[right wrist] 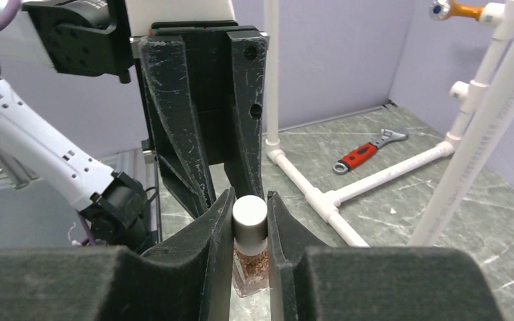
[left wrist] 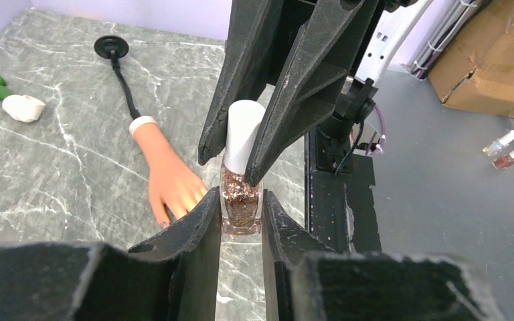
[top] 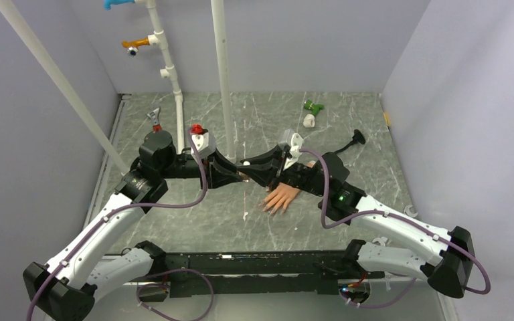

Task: Paint the nails
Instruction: Unscrew the nail polish bottle.

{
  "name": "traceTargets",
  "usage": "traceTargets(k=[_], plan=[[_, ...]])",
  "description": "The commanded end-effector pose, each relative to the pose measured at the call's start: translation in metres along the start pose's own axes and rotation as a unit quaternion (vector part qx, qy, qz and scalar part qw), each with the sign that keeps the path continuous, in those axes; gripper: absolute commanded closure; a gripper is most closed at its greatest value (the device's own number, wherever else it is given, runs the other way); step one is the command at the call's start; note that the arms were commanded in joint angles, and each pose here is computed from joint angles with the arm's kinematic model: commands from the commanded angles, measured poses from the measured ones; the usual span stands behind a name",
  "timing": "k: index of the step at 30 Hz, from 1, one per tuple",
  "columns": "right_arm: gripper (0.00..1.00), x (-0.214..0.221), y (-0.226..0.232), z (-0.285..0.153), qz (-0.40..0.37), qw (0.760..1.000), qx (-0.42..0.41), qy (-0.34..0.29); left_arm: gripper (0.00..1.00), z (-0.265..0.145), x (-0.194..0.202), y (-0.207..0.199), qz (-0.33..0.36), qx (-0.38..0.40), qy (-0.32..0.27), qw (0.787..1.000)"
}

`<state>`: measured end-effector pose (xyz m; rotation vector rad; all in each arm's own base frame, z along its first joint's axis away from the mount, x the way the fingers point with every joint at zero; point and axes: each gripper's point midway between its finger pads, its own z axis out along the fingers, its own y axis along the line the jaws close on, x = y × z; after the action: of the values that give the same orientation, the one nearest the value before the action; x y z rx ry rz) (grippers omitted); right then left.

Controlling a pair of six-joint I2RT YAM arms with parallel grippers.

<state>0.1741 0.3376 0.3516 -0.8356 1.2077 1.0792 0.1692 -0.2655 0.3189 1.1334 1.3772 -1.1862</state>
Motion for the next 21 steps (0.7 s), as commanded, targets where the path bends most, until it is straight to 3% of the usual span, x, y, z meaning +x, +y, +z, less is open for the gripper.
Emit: traceTargets(k=[1, 4, 5, 9, 11, 15, 21], plan=[[1.00, -0.003, 0.028, -0.005, -0.002, 0.997, -0.079, -0.005, 1.00, -0.003, -0.028, -0.012, 0.054, 0.028, -0.033, 0.998], [1.00, -0.002, 0.028, -0.004, -0.001, 0.997, -0.079, -0.002, 1.00, -0.003, -0.028, -0.011, 0.053, 0.024, -0.033, 0.998], [0.95, -0.002, 0.027, -0.004, 0.001, 0.997, -0.077, -0.001, 1.00, -0.003, -0.028, -0.011, 0.053, 0.023, -0.033, 0.998], [0.44, -0.007, 0.017, -0.001, 0.013, 0.999, -0.049, 0.001, 1.00, -0.003, -0.028, -0.010, 0.053, 0.020, -0.033, 0.998], [0.32, -0.009, 0.011, -0.001, 0.023, 0.999, -0.032, -0.002, 1.00, -0.003, -0.027, -0.009, 0.051, 0.017, -0.032, 0.998], [0.24, -0.013, 0.003, -0.003, 0.034, 0.999, -0.011, -0.009, 1.00, -0.003, -0.028, -0.004, 0.050, 0.003, -0.031, 0.998], [0.23, -0.034, -0.021, -0.011, 0.070, 0.994, 0.074, -0.041, 1.00, -0.005, -0.031, 0.007, 0.050, -0.037, -0.039, 0.997]])
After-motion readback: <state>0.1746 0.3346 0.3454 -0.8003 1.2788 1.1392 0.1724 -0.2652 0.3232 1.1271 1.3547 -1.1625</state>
